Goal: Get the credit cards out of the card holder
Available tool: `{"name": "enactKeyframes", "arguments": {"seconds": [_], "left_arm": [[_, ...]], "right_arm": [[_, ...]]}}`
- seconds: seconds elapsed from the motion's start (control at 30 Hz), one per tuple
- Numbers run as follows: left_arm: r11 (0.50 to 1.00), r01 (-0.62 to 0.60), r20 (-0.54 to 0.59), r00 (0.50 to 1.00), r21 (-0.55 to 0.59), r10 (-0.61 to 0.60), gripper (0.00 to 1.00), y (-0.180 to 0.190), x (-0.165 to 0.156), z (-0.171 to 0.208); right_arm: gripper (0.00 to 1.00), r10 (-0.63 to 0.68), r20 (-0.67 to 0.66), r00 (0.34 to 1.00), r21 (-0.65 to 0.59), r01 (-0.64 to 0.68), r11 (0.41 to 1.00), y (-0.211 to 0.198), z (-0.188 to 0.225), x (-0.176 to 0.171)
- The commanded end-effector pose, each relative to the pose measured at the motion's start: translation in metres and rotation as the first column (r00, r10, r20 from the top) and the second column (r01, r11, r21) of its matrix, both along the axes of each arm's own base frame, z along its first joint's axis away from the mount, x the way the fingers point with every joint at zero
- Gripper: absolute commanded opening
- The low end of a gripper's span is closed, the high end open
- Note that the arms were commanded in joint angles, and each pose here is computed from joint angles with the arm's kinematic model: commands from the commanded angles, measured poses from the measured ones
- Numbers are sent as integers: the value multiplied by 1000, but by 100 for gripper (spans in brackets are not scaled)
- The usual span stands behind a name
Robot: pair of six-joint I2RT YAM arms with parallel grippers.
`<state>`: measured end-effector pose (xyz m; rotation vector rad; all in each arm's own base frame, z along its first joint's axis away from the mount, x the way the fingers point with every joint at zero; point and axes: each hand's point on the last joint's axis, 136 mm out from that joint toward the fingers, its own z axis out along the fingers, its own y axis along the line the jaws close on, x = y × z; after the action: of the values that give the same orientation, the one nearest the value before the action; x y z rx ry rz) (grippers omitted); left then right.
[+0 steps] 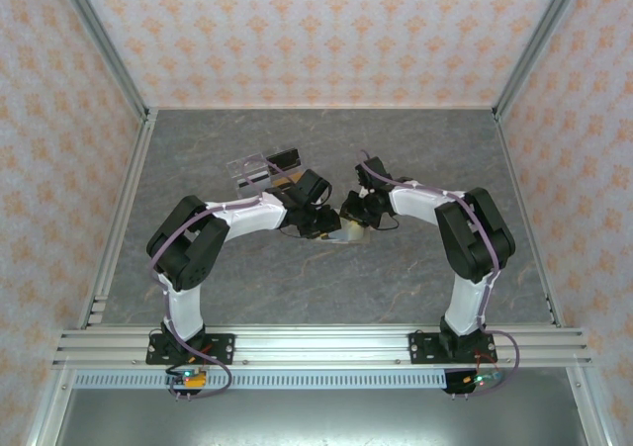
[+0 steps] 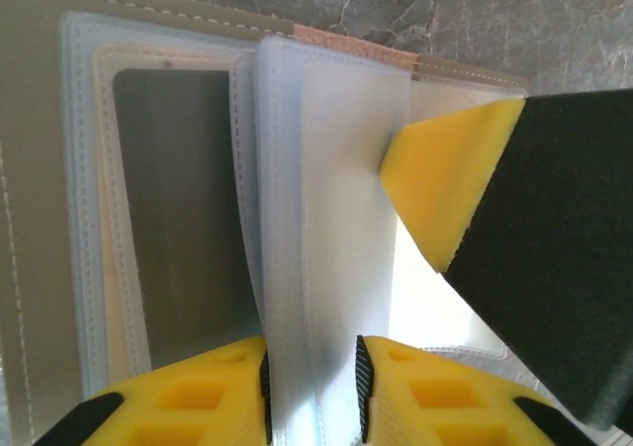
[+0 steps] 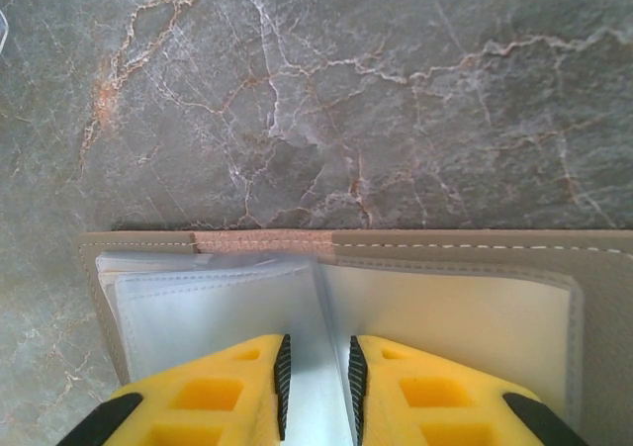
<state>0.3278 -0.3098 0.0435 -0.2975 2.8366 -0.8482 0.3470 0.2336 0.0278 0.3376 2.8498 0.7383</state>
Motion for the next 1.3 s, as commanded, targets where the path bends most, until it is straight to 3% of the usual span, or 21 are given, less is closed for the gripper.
{"name": "enactKeyframes", "arguments": {"seconds": [0.0, 0.2, 0.5, 0.67, 0.7, 1.0, 1.27], "left_arm": [[1000, -11, 4, 1000, -16, 11, 25, 1, 2, -3], [999, -2, 18, 1000, -41, 3, 17, -2, 4, 2], [974, 55, 62, 997, -219, -43, 34, -34, 11, 28], [960, 87, 95, 993, -265, -64, 38, -52, 16, 45], [964, 85, 75, 995, -251, -69, 39, -54, 16, 33], [970, 117, 64, 992, -214, -106, 49, -72, 20, 21], [978, 107, 67, 993, -181, -96, 45, -65, 19, 18]], "right_arm": [[26, -31, 7, 1000, -3, 31, 1000, -9, 1, 0], [30, -54, 83, 995, 31, 52, 998, -16, 38, 5], [40, -131, 204, 970, 47, 124, 991, -45, 95, 13], [41, -155, 250, 956, 36, 151, 988, -58, 115, 10], [41, -159, 257, 953, 35, 155, 987, -60, 117, 9], [41, -165, 254, 953, 28, 163, 986, -63, 116, 8], [33, -155, 195, 968, 18, 154, 988, -57, 94, 11]]}}
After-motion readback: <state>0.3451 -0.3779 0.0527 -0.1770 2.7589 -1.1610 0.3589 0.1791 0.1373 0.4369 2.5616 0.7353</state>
